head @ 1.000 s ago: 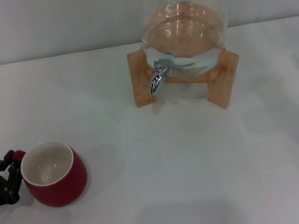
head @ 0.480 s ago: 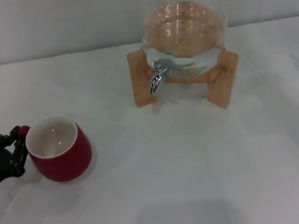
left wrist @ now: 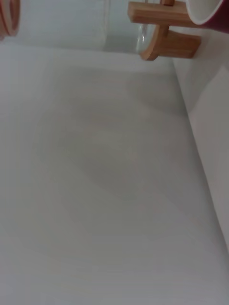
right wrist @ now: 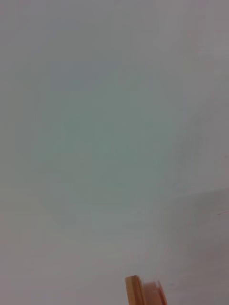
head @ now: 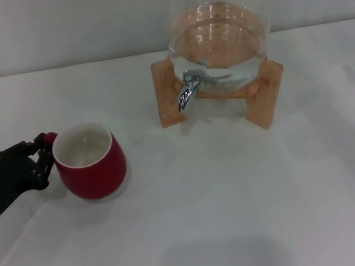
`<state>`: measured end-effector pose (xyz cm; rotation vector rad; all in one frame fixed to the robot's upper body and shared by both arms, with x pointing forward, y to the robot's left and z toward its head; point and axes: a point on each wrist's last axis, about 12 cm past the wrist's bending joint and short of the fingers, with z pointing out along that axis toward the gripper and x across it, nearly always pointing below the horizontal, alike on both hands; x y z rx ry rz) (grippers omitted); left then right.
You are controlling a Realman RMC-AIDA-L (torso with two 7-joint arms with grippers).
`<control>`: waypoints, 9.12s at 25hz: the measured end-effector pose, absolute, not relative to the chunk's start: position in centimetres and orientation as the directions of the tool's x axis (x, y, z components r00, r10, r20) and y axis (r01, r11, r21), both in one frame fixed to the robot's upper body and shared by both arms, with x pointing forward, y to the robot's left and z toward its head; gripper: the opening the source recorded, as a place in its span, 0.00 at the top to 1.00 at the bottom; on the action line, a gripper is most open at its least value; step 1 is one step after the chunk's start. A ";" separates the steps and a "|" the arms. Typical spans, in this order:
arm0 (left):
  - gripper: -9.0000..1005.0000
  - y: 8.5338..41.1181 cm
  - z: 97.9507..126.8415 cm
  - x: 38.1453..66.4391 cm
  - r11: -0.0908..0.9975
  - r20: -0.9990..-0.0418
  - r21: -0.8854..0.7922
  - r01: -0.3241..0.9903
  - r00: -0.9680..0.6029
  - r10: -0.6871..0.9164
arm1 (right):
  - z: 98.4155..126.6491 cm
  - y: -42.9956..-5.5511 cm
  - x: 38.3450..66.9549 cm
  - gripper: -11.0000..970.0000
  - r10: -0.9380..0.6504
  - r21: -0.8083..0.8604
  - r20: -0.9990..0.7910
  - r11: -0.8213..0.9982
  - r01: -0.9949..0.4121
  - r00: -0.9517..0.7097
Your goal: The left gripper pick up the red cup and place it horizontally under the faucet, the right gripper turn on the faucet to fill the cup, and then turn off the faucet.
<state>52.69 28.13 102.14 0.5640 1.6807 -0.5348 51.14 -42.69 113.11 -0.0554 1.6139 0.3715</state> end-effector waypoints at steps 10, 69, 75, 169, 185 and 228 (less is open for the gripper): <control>0.85 26.2 102.7 55.2 0.733 -0.969 -0.032 0.680 -0.201 0.144 | 113.0 -42.6 51.1 0.35 0.191 0.207 -0.978 0.942 -0.264 -0.087; 0.85 19.3 105.3 60.4 0.549 -0.912 0.055 0.834 -0.182 0.368 | 112.5 -42.2 51.1 0.35 0.200 0.216 -0.976 0.936 -0.279 -0.084; 0.85 18.9 105.9 60.8 0.548 -0.918 0.064 0.834 -0.166 0.359 | 112.5 -42.2 51.2 0.35 0.196 0.212 -0.977 0.936 -0.280 -0.083; 0.83 17.3 105.5 61.1 0.530 -0.884 0.043 0.847 -0.215 0.416 | 112.3 -42.1 51.1 0.35 0.199 0.213 -0.977 0.935 -0.285 -0.078; 0.76 17.2 105.5 60.9 0.521 -0.888 0.028 0.853 -0.218 0.405 | 112.2 -42.3 50.8 0.35 0.201 0.215 -0.977 0.934 -0.287 -0.077; 0.33 33.0 106.3 50.3 0.807 -0.939 -0.316 0.499 -0.287 -0.191 | 111.9 -43.3 49.1 0.35 0.211 0.224 -0.974 0.939 -0.260 -0.077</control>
